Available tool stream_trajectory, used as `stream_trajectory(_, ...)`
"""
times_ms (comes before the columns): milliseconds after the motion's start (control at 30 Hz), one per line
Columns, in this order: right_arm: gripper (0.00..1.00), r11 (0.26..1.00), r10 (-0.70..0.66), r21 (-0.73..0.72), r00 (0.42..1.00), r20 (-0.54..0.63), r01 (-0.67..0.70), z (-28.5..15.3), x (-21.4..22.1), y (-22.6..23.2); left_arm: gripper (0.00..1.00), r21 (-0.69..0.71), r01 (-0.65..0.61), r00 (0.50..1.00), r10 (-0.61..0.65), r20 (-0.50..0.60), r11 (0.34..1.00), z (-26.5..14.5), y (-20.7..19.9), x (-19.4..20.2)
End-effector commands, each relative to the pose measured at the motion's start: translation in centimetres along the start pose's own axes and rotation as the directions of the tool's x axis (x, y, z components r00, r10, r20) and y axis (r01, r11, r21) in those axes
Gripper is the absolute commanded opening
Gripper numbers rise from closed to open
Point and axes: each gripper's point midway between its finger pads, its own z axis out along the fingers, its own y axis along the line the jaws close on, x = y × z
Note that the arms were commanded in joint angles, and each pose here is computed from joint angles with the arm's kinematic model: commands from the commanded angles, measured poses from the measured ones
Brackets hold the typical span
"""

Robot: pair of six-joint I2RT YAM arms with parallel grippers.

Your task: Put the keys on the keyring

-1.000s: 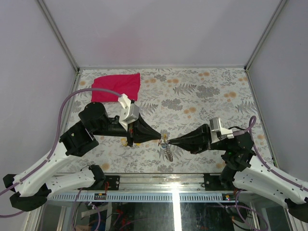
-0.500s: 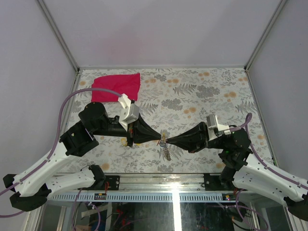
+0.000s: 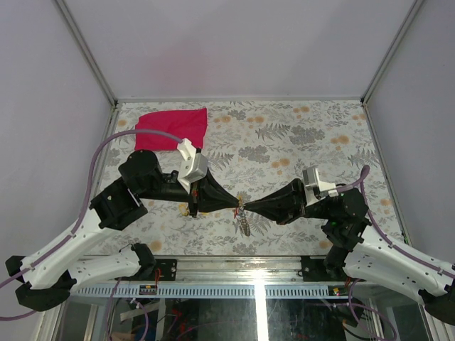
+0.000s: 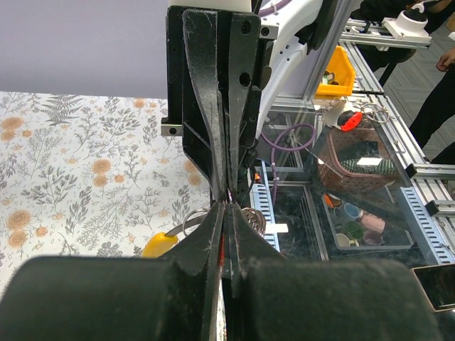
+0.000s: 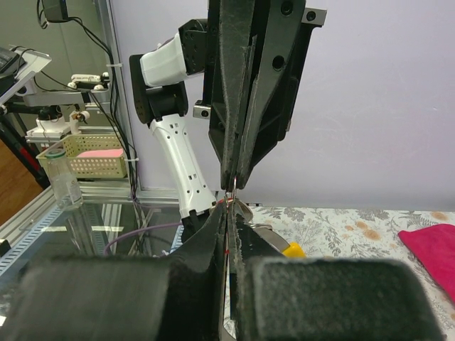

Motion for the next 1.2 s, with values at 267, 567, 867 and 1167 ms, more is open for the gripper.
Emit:
stream_trajectory(267,0.00,0.997,-0.074,0.014,0.990,0.121,0.073,0.5,-4.3,0.2,0.00,0.044,-0.061,0.995,0.058,0.077,0.997,-0.1,-1.2,-3.0)
stream_trajectory(567,0.00,0.995,-0.087,0.053,0.987,0.134,0.081,0.1,-4.7,-0.1,0.00,0.045,-0.061,0.995,0.057,0.079,0.997,-0.2,-1.3,-3.0)
stream_trajectory(867,0.00,0.993,-0.096,0.076,0.983,0.158,0.085,-0.1,-5.4,-0.3,0.00,0.047,-0.056,0.996,0.053,0.072,0.997,-0.1,-1.2,-2.9)
stream_trajectory(1167,0.00,0.994,-0.096,0.075,0.980,0.177,0.084,-0.2,-5.8,-0.2,0.00,0.028,-0.055,0.996,0.052,0.070,0.998,-0.1,-0.9,-2.8)
